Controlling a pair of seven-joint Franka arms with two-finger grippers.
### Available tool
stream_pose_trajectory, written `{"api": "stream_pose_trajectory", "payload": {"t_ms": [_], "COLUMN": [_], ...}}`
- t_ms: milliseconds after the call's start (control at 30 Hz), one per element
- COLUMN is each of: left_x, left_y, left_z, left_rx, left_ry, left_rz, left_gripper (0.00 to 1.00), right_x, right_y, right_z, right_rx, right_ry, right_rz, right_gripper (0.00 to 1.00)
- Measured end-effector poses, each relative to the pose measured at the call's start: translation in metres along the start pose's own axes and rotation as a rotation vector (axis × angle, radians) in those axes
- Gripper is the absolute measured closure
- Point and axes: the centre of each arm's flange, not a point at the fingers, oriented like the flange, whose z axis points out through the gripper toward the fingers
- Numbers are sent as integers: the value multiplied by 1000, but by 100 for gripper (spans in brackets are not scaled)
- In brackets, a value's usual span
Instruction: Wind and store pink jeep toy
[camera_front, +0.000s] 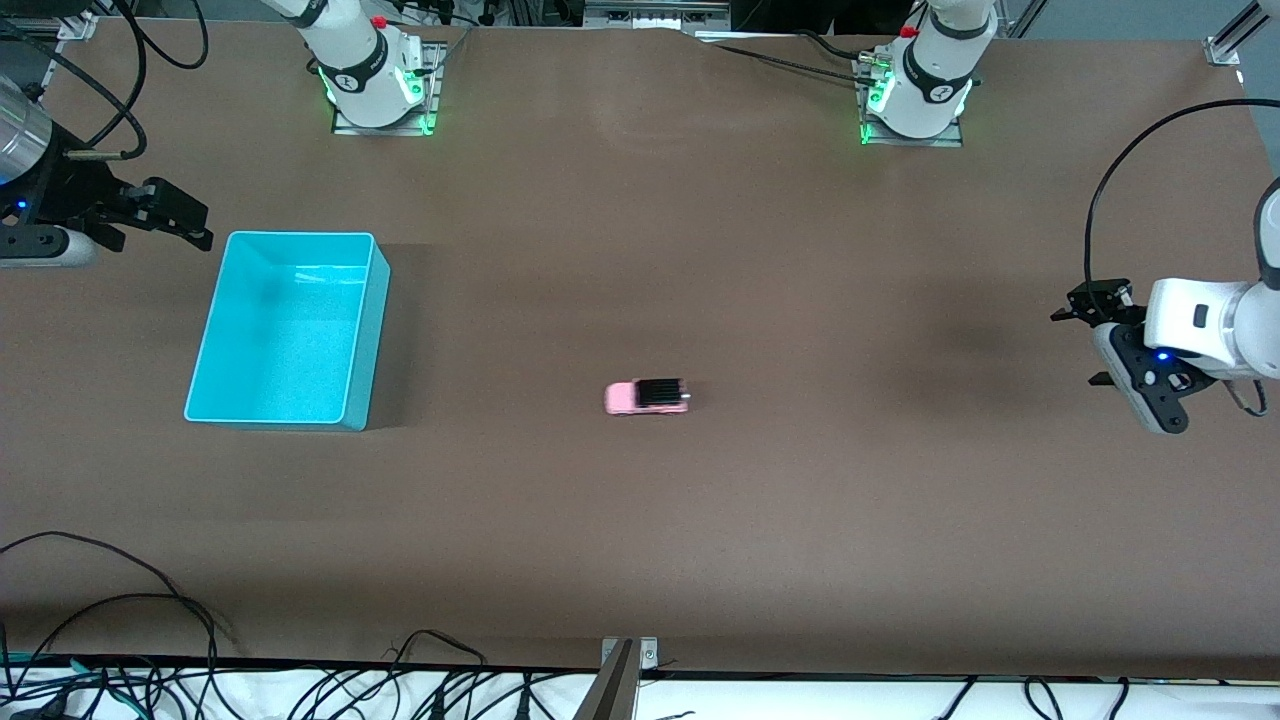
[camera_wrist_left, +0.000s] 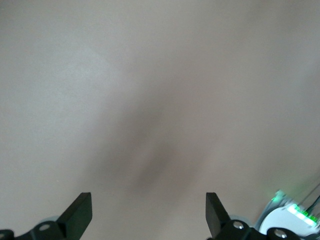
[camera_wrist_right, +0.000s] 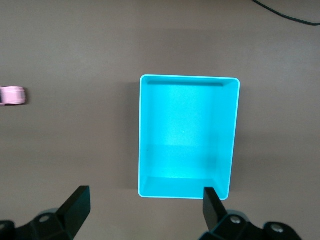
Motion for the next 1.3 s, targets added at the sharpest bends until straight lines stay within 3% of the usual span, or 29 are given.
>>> {"api": "stream_pose_trajectory", "payload": {"t_ms": [401,734,1102,1302], "left_x": [32,66,61,58], "left_y": [53,98,93,95], "left_z": [-36,-45,-45,-53], "left_rx": [18,31,32,72], "left_ry": [36,22,23,16], "left_rz": [-150,-246,-323,-364], "left_gripper": [0,0,0,0], "right_x": [0,0,0,5], "right_y": [0,0,0,-4], "right_z": [0,0,1,12], "right_rx": [0,0,0,-5], "right_ry": [0,0,-3,-25], "right_rz": [0,-1,-2,-26], "right_gripper": [0,0,0,0]}}
